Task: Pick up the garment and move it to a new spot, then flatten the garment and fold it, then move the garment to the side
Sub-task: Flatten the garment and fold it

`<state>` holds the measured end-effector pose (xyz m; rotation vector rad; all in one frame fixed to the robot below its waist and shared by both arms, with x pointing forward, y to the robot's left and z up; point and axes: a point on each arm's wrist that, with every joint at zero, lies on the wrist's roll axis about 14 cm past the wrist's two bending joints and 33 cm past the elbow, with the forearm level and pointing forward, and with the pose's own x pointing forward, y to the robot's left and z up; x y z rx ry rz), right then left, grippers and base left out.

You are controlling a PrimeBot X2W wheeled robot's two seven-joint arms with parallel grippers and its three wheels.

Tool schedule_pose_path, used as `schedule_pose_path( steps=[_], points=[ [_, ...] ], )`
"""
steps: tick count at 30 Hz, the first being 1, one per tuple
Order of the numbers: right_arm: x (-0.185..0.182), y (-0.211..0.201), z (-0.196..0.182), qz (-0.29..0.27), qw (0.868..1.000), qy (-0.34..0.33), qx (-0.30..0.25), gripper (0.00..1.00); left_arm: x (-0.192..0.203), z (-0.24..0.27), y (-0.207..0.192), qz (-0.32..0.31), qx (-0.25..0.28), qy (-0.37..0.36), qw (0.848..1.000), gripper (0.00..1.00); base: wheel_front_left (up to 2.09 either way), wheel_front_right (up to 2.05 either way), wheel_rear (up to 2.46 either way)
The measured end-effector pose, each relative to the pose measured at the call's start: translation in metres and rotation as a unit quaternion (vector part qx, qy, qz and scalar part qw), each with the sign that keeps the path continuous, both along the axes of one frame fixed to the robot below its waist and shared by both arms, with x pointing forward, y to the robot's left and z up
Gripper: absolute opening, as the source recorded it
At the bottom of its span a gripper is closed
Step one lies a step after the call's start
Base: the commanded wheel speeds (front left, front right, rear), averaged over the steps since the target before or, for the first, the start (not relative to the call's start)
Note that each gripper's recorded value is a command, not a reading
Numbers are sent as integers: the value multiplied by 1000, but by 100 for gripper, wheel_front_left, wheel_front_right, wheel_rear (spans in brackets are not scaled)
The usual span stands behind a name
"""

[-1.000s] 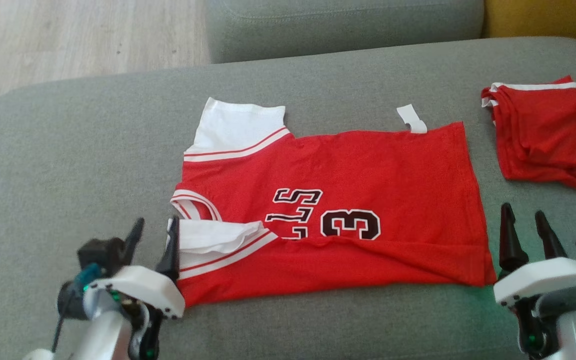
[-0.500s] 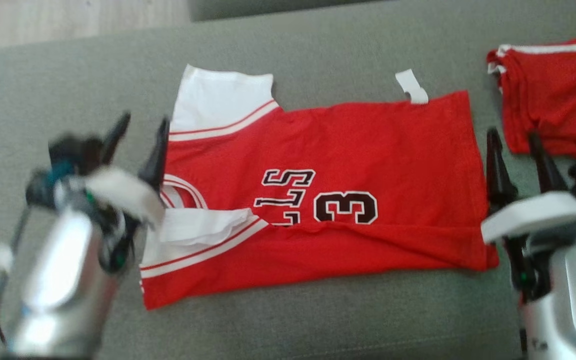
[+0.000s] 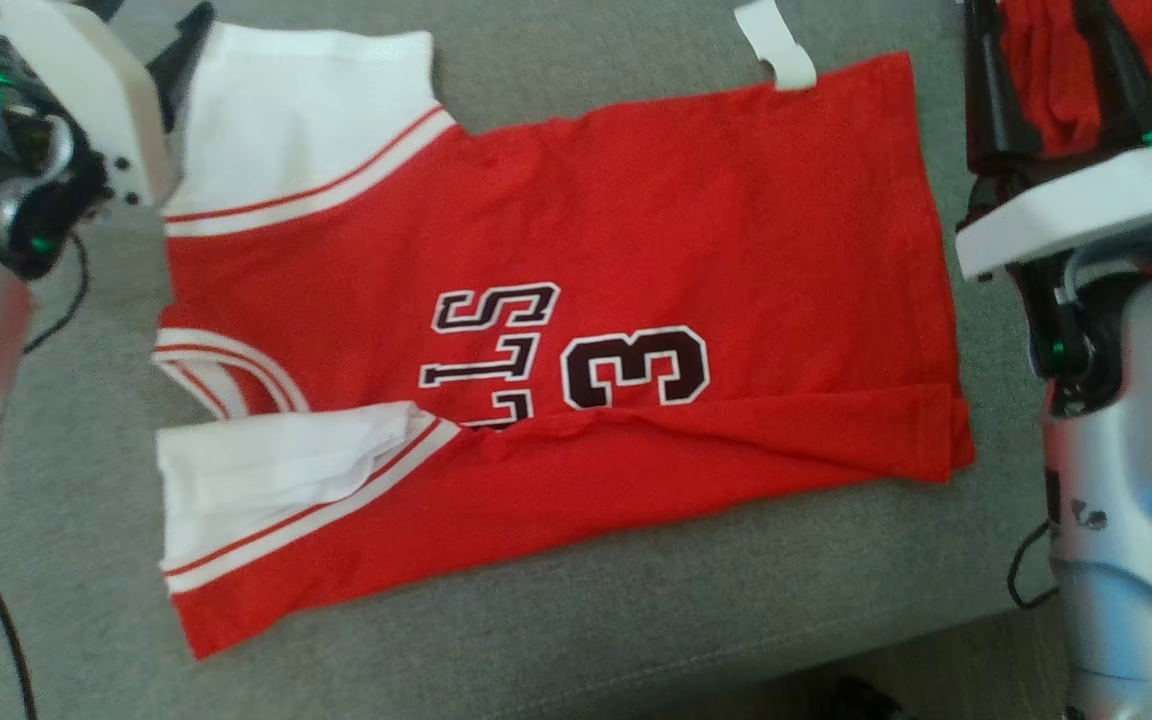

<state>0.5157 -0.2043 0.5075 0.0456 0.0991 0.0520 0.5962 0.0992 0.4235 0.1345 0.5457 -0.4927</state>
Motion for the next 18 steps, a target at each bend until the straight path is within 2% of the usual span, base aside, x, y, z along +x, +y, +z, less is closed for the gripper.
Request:
schedule_pose_path(
  steps=[7,18],
  points=[
    [2,-5,-20,-1,1000,24,-12,100,-6,-59,0,-20,38,84,996,100,0,0,0],
    [0,-12,-34,-7,999,42,-15,100,18,-67,4,-8,37,76,996,100,0,0,0]
  ],
)
